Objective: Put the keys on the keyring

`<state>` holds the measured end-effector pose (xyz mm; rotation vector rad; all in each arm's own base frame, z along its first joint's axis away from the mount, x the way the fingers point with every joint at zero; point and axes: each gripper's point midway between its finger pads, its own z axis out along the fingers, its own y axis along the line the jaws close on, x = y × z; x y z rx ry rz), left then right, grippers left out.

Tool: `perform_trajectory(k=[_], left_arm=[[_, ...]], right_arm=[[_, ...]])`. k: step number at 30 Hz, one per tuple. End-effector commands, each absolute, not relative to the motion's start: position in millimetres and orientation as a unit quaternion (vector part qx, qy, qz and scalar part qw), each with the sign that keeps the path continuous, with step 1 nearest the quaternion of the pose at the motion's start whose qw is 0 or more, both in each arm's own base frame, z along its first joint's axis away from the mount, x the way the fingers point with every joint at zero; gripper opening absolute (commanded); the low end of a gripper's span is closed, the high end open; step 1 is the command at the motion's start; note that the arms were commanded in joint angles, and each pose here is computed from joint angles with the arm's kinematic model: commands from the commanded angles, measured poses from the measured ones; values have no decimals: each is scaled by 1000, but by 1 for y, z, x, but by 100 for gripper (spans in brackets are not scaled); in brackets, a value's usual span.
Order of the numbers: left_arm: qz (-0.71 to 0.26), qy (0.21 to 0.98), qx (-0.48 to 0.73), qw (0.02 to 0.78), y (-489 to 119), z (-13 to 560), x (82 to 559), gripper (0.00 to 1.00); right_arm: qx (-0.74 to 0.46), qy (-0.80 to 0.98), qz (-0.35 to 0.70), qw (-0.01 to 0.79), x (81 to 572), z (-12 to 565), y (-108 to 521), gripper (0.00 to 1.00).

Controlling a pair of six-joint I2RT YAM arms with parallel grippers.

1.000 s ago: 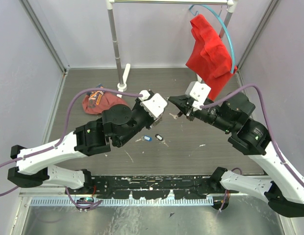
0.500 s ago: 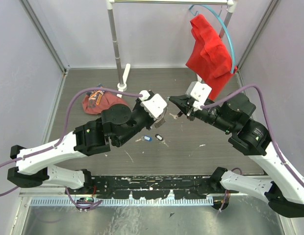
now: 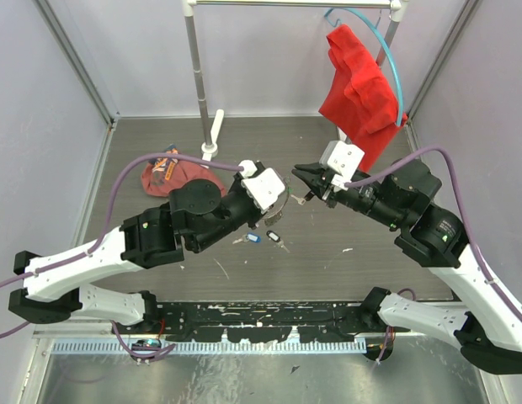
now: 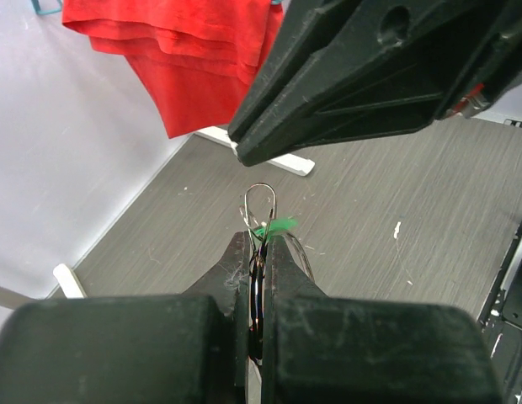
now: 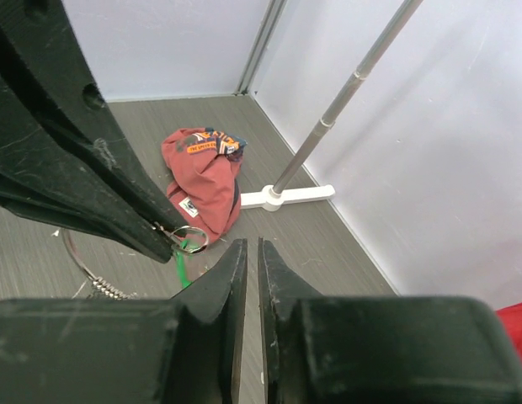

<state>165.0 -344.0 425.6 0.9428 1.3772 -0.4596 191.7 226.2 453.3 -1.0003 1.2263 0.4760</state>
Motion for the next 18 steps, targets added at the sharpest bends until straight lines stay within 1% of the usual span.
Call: perform_trajectory(k=[1,11,18], left_arm=[[-225,592,420,650,-342,436,157,0],[-217,599,421,646,-339,431,158,0],[-189,616,411,645,-332,422,166,0]], right_arm=[[-425,526,204,708,195,481,221,17],[-412,533,197,713,199,482,218,19],[-363,561,179,722,208,481,201,24]])
